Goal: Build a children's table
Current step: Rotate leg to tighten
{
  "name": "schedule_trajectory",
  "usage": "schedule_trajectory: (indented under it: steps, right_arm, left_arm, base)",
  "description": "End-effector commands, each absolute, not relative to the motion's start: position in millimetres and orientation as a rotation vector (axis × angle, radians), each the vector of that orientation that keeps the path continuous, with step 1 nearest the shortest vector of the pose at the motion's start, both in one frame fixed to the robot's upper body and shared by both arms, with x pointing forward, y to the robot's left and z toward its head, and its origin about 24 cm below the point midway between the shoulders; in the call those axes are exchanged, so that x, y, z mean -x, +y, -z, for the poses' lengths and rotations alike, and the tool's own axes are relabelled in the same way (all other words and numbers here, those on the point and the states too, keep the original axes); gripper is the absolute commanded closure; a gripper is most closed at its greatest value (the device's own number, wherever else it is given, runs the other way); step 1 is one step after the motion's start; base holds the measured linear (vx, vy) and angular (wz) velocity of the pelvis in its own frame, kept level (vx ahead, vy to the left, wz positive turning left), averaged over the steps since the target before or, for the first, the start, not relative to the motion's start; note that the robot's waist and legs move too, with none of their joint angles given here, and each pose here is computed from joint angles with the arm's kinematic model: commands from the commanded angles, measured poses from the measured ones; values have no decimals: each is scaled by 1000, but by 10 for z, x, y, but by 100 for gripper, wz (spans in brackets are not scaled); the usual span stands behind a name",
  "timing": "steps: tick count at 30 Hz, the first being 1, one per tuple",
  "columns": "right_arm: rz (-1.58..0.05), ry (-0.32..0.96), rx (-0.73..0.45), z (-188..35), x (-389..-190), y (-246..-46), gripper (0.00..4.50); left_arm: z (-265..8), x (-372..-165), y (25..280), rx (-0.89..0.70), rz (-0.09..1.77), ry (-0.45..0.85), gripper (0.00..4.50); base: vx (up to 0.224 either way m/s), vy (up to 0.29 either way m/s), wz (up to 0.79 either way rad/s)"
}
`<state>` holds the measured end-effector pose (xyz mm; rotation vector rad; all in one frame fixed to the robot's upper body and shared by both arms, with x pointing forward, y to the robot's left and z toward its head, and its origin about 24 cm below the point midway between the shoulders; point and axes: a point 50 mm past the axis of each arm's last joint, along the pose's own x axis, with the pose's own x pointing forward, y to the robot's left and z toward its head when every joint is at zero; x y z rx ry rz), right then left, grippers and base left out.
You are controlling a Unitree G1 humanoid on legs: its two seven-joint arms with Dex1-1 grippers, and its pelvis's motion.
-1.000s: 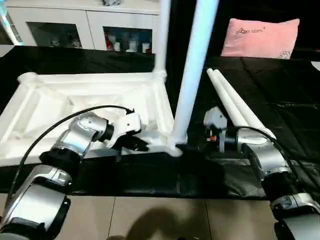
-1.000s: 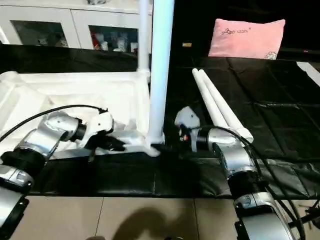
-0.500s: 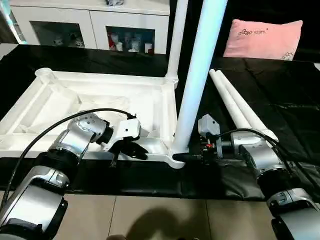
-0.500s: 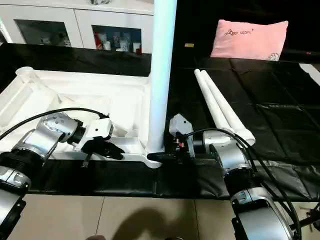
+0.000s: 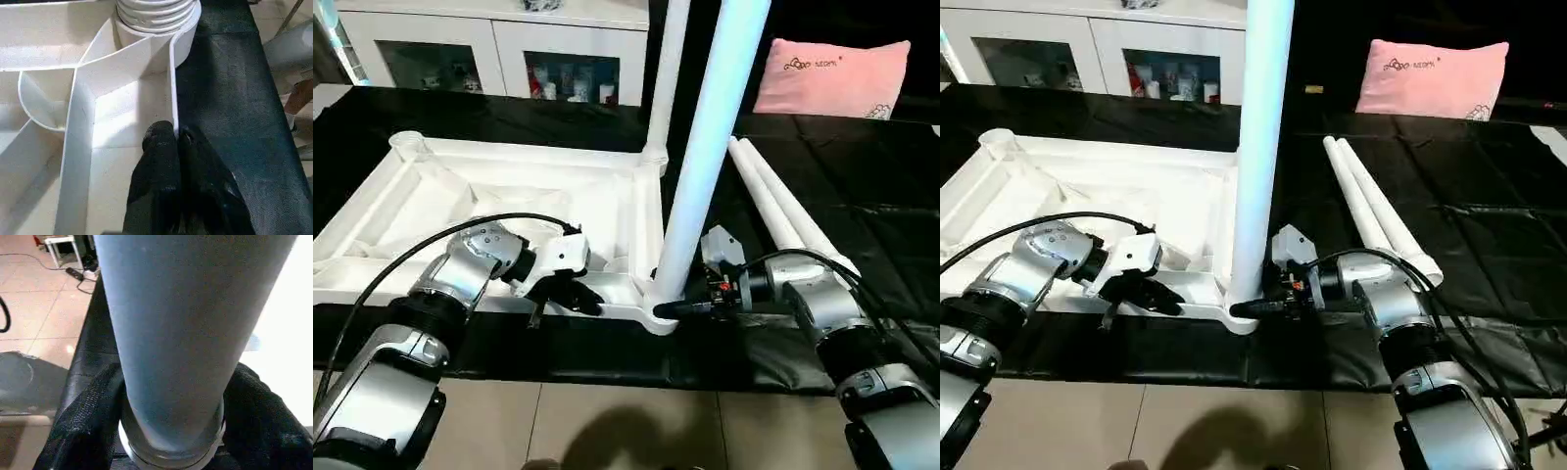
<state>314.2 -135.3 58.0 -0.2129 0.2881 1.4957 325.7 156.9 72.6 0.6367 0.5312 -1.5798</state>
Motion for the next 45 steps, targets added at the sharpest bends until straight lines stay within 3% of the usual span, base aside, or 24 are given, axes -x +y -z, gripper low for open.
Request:
schedule_trajectory:
  steps: [1, 6, 9, 11, 13, 14, 18, 25, 27, 28, 30, 39, 45]
  right_arm:
    - [-1523, 302, 220, -570, -3119, -1364, 189]
    - [-1521, 310, 202, -538, -3092, -1345, 189]
    - [-1354, 355, 137, -455, -3152, -1244, 189]
    - [-1316, 360, 132, -441, -3173, -1222, 189]
    - [-1123, 366, 68, -391, -3297, -1057, 189]
    - [-1114, 366, 62, -390, -3303, -1044, 189]
    - [-918, 407, -84, -368, -3420, -672, 190]
    - [-735, 502, -122, -329, -3500, -411, 192]
    - [-699, 486, -132, -356, -3536, -422, 192]
    - [-699, 486, -132, -356, -3536, -422, 138]
    - [-684, 459, -138, -389, -3565, -456, 124]
    - [-765, 309, -9, -456, -3584, -828, 29]
    - [-896, 197, 51, -574, -3516, -1128, 8]
  left_arm:
    - [-709, -3232, 1501, -690, 1641, 556, 450]
    - [-696, -3241, 1494, -645, 1609, 553, 450]
    - [-720, -3389, 1413, -492, 1398, 505, 450]
    - [-728, -3406, 1399, -471, 1376, 498, 450]
    - [-791, -3512, 1280, -376, 1256, 468, 450]
    - [-796, -3517, 1271, -372, 1251, 466, 450]
    - [-903, -3648, 1047, -312, 1102, 440, 450]
    - [-888, -3703, 877, -336, 972, 457, 450]
    - [-864, -3702, 893, -342, 954, 471, 450]
    - [-864, -3702, 893, -342, 954, 471, 450]
    - [-861, -3706, 918, -349, 940, 475, 450]
    - [-779, -3676, 1092, -386, 971, 484, 450]
    - [-719, -3615, 1268, -440, 1048, 501, 450]
  base:
    - [0, 0, 0]
    - [0, 0, 0]
    - [0, 0, 0]
    - [0, 0, 0]
    - [0, 0, 0]
    - [0, 0, 0]
    - [0, 0, 0]
    - [0, 0, 0]
    - [0, 0, 0]
    - [0, 0, 0]
    - [0, 0, 0]
    - [0, 0, 0]
    - [0, 0, 0]
